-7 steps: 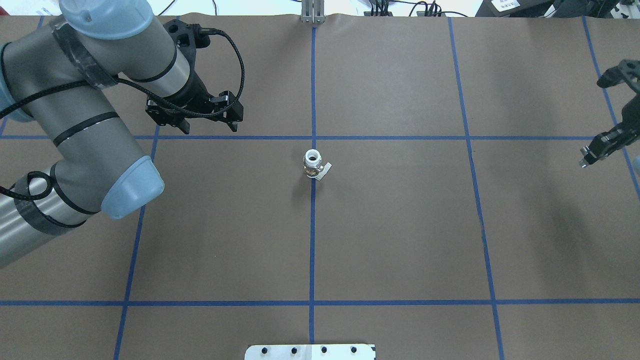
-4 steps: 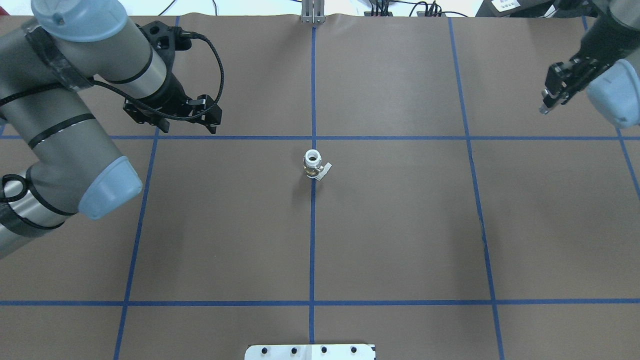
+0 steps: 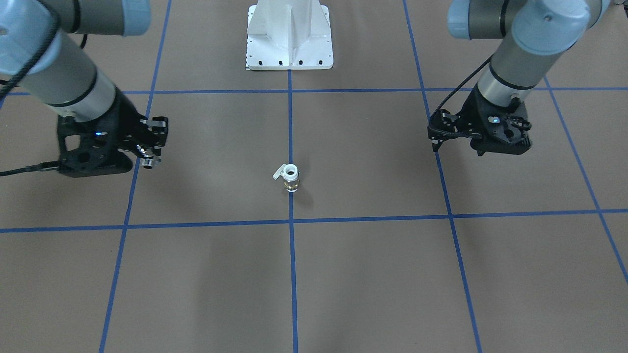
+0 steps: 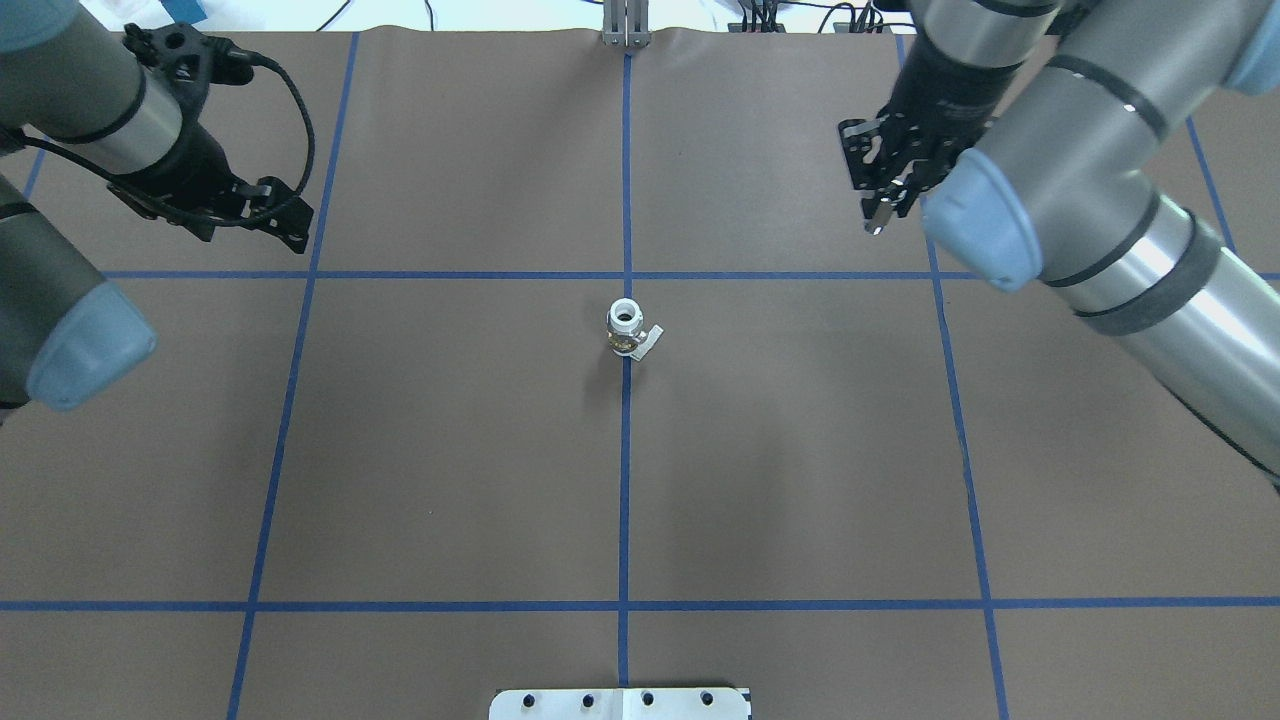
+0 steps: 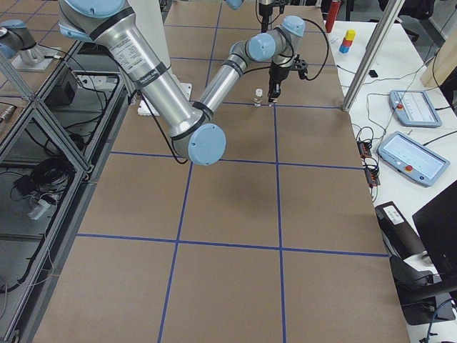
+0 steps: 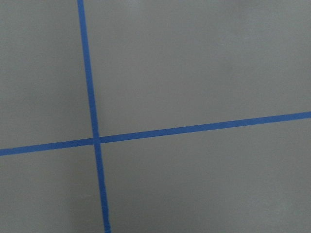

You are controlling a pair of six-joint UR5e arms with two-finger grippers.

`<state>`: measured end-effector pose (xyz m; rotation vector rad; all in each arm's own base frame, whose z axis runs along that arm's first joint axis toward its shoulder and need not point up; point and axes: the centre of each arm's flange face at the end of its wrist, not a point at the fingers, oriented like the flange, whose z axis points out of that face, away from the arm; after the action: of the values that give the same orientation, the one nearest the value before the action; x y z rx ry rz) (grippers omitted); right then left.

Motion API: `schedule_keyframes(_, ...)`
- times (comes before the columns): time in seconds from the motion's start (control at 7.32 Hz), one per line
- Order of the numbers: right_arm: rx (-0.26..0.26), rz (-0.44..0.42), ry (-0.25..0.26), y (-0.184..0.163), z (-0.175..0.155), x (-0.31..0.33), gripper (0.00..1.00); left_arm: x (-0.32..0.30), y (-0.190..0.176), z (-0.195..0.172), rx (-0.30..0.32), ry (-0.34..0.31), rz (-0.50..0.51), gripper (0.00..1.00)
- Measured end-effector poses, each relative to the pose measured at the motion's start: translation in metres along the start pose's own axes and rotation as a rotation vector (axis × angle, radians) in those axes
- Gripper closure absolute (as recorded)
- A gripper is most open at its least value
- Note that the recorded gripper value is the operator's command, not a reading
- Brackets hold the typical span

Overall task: Assemble PPR valve and pipe with both arms
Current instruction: 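Carry the chrome fitting with the right gripper above the standing valve, then lower the chrome fitting onto the valve top and press it in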

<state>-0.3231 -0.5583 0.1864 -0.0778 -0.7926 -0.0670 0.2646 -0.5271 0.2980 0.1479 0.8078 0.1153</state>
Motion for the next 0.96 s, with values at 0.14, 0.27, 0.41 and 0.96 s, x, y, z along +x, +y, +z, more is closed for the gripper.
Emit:
schedule_keyframes(0.14, 0.009, 0.038, -0.002, 0.004, 0.009, -0.043, 1.0, -0.025, -0.003, -0.008, 0.0, -0.001, 0.023, 0.0)
schedule_keyframes(0.27, 0.009, 0.067, -0.013, 0.006, 0.017, -0.078, 1.0, -0.047, -0.004, -0.013, 0.001, -0.009, 0.038, 0.0)
schedule_keyframes(0.41, -0.011, 0.084, -0.011, -0.002, 0.027, -0.118, 1.0, -0.067, -0.003, -0.015, 0.0, -0.02, 0.053, 0.0)
schedule_keyframes(0.96, -0.051, 0.107, -0.032, -0.015, 0.103, -0.208, 1.0, -0.102, 0.001, -0.024, -0.007, -0.015, 0.094, 0.0)
